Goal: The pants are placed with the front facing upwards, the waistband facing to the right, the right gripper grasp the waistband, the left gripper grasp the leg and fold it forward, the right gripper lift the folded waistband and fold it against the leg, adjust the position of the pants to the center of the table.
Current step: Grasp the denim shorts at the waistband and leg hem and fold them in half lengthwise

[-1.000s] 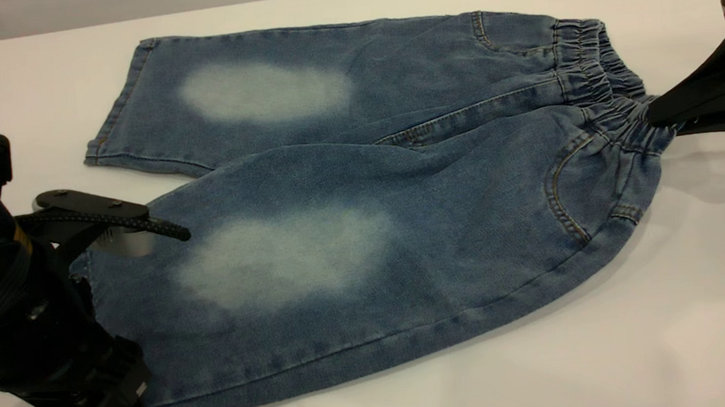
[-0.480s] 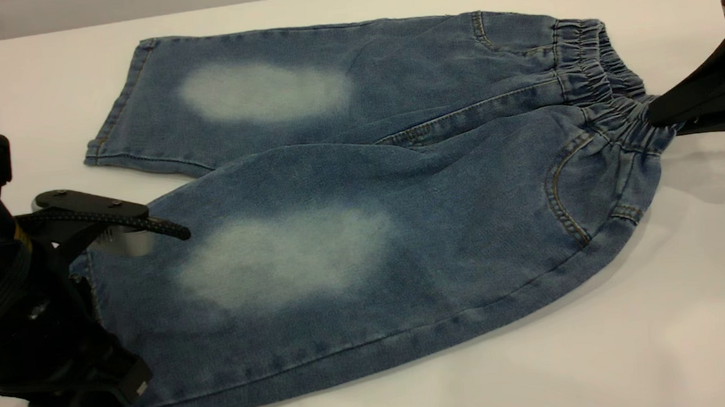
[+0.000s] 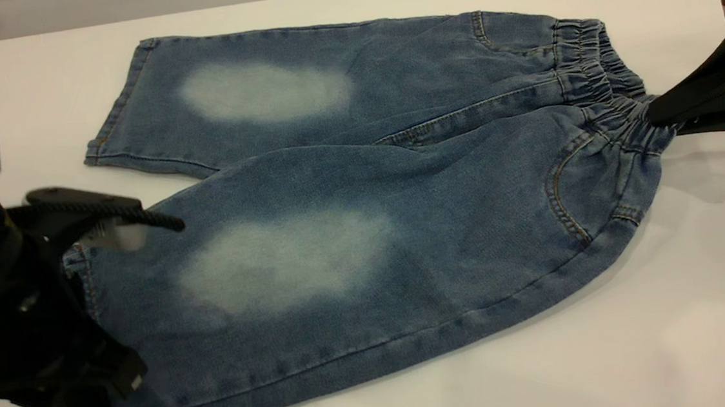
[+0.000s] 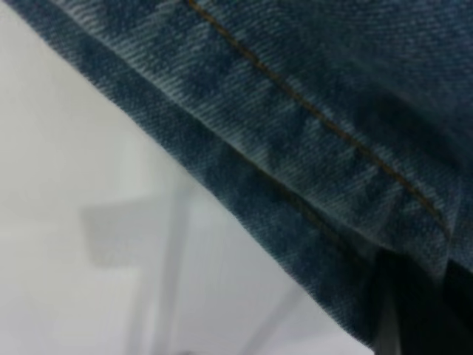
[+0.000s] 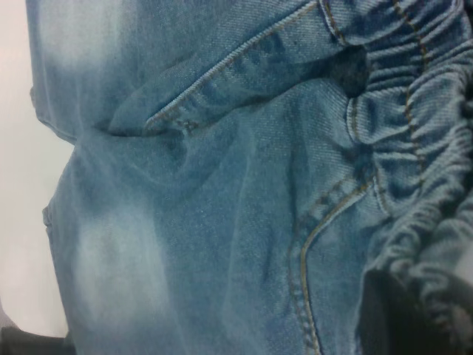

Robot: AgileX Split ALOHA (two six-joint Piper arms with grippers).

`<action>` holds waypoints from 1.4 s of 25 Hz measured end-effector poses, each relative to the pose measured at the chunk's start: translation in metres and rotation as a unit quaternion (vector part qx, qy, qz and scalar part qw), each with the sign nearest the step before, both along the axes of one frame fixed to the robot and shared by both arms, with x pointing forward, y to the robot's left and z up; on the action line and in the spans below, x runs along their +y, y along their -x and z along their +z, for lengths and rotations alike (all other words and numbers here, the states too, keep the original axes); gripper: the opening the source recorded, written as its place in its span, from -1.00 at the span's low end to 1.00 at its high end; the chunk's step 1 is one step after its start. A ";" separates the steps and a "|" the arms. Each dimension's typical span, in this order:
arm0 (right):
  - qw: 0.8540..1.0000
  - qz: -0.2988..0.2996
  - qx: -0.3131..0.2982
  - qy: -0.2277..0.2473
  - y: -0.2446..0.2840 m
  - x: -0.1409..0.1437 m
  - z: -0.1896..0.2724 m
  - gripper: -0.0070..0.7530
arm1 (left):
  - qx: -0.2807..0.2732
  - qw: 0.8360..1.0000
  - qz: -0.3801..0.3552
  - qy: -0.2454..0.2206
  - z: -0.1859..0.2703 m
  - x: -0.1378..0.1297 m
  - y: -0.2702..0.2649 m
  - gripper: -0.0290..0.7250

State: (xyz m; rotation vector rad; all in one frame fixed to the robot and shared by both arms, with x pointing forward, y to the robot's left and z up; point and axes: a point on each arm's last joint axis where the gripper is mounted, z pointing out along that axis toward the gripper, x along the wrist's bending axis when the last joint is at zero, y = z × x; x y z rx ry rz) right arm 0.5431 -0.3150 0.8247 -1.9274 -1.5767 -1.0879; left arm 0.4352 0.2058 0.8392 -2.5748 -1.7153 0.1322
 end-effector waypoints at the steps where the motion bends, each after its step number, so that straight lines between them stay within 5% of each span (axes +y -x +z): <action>1: 1.000 0.000 0.000 0.000 0.000 0.000 0.000 -0.90 | -0.003 1.000 0.000 0.002 0.004 0.000 -0.001 -0.83; 20: 0.999 -0.008 -0.032 0.005 -0.005 -0.001 0.023 -0.90 | -0.133 0.989 0.001 0.072 0.090 -0.006 -0.008 -0.83; 35: 0.998 -0.023 -0.054 -0.005 -0.024 -0.005 0.035 -0.90 | -0.267 0.957 -0.024 0.114 0.142 -0.026 -0.058 -0.83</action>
